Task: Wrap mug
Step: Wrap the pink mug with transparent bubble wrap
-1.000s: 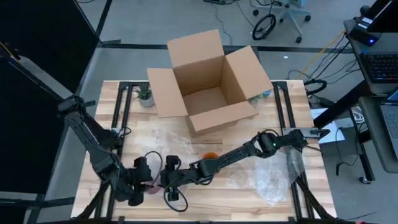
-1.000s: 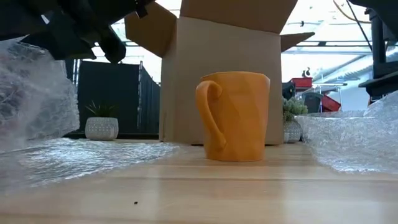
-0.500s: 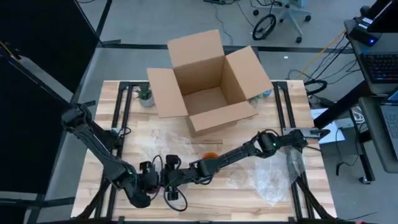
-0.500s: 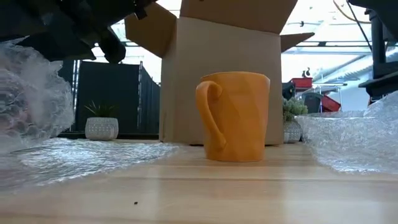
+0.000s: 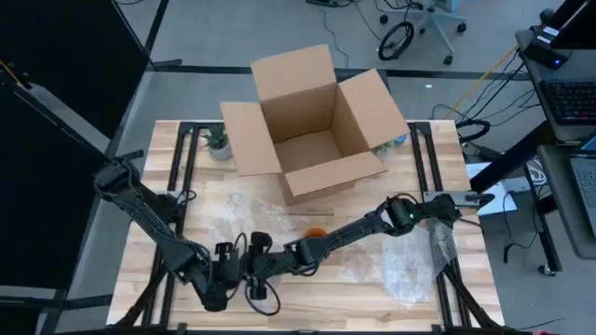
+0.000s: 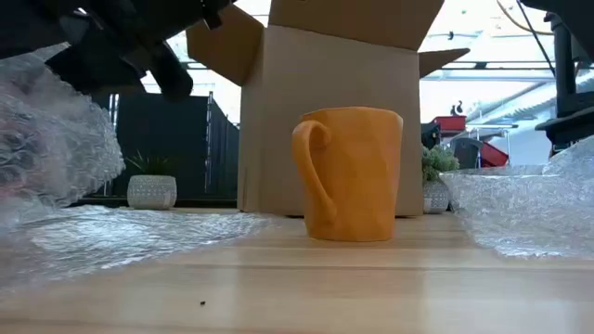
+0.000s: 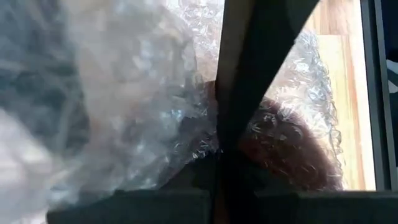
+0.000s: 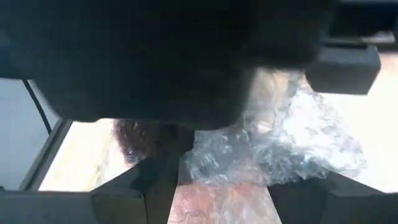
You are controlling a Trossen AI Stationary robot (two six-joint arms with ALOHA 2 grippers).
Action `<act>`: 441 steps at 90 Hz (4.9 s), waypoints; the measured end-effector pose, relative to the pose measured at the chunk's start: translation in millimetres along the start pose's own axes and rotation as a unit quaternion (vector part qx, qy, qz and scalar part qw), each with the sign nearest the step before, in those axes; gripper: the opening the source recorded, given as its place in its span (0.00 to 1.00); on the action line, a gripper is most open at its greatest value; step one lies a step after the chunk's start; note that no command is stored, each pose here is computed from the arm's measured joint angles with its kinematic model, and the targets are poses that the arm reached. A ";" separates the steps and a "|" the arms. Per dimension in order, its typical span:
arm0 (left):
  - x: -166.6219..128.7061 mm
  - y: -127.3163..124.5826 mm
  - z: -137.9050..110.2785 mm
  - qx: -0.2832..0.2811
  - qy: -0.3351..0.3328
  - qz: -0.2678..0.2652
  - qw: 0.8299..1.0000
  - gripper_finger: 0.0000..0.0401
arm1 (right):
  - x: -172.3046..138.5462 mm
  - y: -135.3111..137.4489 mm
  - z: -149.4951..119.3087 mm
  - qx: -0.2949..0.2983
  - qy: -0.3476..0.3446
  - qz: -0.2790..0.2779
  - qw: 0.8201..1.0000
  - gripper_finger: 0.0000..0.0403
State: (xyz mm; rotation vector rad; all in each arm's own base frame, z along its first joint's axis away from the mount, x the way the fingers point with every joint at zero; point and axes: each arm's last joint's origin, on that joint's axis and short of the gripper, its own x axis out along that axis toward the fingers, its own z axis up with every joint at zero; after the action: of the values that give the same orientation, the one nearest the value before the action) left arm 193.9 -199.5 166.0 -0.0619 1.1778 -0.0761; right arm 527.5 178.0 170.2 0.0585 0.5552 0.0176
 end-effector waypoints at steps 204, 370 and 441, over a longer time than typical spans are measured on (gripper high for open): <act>-69.6 20.4 12.7 0.031 -0.046 0.095 0.994 0.00 | 10.3 -43.3 1.1 0.147 0.067 0.064 0.985 0.01; 8.1 -61.0 -11.8 0.069 -0.077 0.019 0.994 0.00 | -4.0 -17.8 21.2 0.005 0.036 0.084 0.996 0.01; 33.7 -65.4 -30.7 0.059 -0.023 0.037 0.997 0.00 | -20.0 -8.5 23.9 -0.062 0.070 0.093 0.991 0.02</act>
State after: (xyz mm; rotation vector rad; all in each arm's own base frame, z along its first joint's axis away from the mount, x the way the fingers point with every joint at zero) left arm 176.6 -268.0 129.1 0.0837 1.1261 -0.0776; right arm 523.1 167.6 200.5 -0.0127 0.6872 0.2386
